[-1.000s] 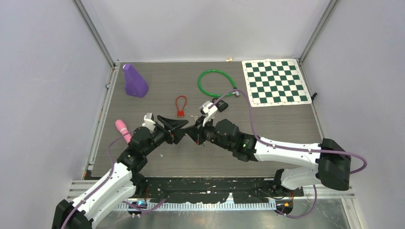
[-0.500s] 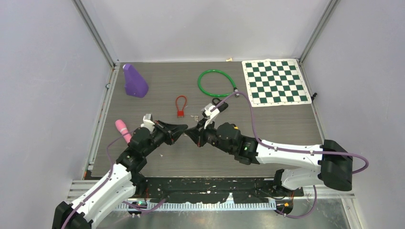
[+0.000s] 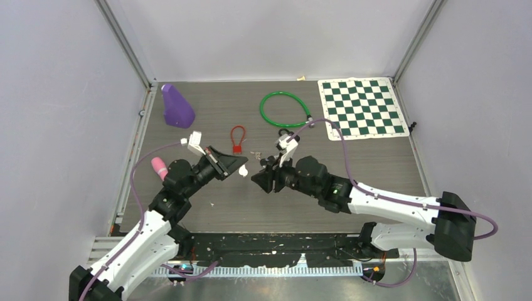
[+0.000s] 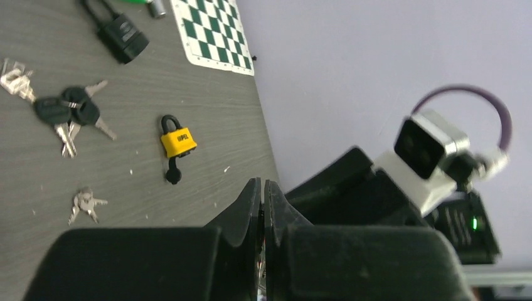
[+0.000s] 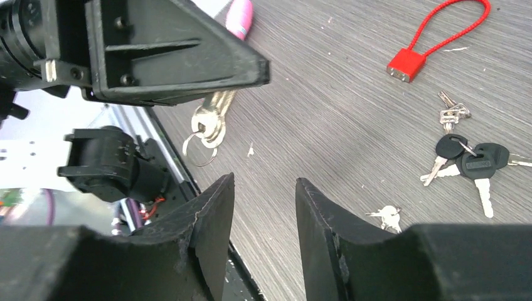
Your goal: Unlock with the key
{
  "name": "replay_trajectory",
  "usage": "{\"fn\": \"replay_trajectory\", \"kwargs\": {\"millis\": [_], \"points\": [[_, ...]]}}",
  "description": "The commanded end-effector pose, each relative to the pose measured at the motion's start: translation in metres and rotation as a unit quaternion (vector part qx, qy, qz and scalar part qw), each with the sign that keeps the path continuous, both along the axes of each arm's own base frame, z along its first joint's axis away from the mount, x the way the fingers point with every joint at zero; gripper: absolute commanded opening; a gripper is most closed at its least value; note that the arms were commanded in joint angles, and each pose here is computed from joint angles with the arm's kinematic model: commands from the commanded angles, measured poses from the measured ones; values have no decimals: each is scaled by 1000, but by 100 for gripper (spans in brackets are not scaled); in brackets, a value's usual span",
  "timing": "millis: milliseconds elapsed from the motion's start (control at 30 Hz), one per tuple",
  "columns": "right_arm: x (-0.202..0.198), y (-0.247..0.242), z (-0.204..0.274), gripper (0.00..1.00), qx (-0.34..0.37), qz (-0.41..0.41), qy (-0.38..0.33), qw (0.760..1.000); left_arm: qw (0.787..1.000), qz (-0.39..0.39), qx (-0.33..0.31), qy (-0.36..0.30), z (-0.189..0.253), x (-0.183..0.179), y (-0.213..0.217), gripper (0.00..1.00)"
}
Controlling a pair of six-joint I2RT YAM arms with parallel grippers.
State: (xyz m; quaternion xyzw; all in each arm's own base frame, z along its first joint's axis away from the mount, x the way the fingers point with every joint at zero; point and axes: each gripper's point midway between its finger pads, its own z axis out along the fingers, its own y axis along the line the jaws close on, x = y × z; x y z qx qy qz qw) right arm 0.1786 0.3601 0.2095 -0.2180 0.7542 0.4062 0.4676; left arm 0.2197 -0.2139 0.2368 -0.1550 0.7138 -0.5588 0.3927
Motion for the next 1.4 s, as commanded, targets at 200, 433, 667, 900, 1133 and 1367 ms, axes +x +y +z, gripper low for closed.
{"fn": "replay_trajectory", "kwargs": {"millis": [200,433,667,900,1133,1367], "points": [[-16,-9,55,52,130,119,23,984,968,-122,53,-214,62,-26,-22,0],[-30,6,78,51,197,180,20,964,959,-145,42,-240,76,-34,-26,0],[-25,13,74,43,211,176,28,961,951,-177,18,-252,87,-46,-31,0],[-23,12,72,7,224,166,29,960,949,-178,10,-259,94,-51,-29,3],[-19,0,70,5,255,132,30,957,957,-129,10,-260,93,-45,-18,57],[-18,-9,67,5,279,108,27,954,965,-108,12,-237,76,-43,-11,67]]}}
